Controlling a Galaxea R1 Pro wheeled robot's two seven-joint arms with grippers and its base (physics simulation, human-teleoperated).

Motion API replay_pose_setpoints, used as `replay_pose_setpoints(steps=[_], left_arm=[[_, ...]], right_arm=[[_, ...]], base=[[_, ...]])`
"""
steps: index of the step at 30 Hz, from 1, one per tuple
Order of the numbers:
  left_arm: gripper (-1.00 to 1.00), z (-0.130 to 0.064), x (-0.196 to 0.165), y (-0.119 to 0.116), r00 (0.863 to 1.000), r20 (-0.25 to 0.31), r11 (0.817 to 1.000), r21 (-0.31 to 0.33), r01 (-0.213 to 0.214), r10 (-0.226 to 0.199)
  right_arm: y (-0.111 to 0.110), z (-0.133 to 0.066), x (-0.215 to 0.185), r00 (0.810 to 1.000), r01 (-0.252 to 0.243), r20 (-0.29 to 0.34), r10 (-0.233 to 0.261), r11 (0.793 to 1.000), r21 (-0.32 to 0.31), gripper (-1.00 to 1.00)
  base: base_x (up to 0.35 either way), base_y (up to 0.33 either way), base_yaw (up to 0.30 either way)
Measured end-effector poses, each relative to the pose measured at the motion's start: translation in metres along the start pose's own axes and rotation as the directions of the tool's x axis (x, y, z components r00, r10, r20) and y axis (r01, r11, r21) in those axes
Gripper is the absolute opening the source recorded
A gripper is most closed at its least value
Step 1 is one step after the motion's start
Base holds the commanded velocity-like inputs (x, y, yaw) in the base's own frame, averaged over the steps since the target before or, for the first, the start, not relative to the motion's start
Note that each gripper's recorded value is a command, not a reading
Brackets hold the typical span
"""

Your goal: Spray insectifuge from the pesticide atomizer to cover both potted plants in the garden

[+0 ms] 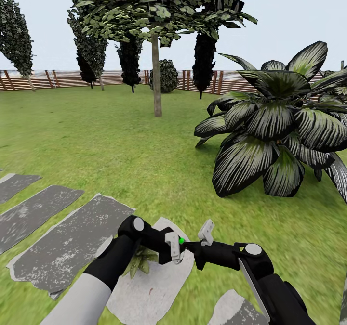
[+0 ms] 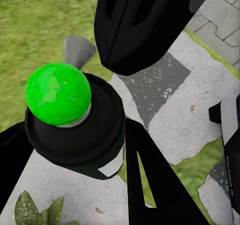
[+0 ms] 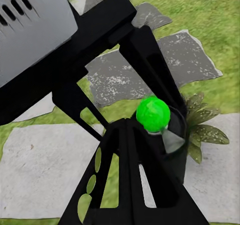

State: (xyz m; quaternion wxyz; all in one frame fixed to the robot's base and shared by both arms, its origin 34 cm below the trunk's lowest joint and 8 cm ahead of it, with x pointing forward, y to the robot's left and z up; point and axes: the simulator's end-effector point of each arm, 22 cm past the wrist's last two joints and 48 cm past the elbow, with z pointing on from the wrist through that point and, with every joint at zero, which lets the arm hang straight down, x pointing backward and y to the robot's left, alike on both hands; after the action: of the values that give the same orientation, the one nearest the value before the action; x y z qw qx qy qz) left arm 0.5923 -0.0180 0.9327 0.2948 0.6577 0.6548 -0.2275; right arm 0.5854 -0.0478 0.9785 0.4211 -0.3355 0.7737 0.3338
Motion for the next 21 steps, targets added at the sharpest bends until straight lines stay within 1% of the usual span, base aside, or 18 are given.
replay_pose_setpoints(steps=[2, 5, 8, 21], left_arm=[[-1.0, -0.002, -0.003, 0.001, 1.0, 0.005, 1.0, -0.007, -0.007, 0.007], [-1.0, -0.008, -0.011, 0.005, 0.999, 0.016, 0.999, -0.023, -0.029, 0.029], [-1.0, -0.012, -0.015, -0.005, 0.999, 0.022, 0.999, 0.013, -0.041, 0.041], [-1.0, -0.011, -0.013, -0.007, 0.999, 0.019, 0.999, 0.014, -0.042, 0.041]], right_arm=[[0.0, 0.0, 0.0, 1.0, 0.0, 0.0, 0.0, 1.0, 0.0, -1.0], [0.0, 0.0, 0.0, 1.0, 0.0, 0.0, 0.0, 1.0, 0.0, -1.0], [0.0, 0.0, 0.0, 1.0, -0.004, 0.0, 0.004, 1.0, -0.003, -1.0], [0.001, 0.0, 0.002, 1.0, -0.007, -0.006, 0.007, 1.0, -0.005, -1.0]], base=[[0.0, 0.0, 0.0], [0.0, 0.0, 0.0], [0.0, 0.0, 0.0], [0.0, 0.0, 0.0]])
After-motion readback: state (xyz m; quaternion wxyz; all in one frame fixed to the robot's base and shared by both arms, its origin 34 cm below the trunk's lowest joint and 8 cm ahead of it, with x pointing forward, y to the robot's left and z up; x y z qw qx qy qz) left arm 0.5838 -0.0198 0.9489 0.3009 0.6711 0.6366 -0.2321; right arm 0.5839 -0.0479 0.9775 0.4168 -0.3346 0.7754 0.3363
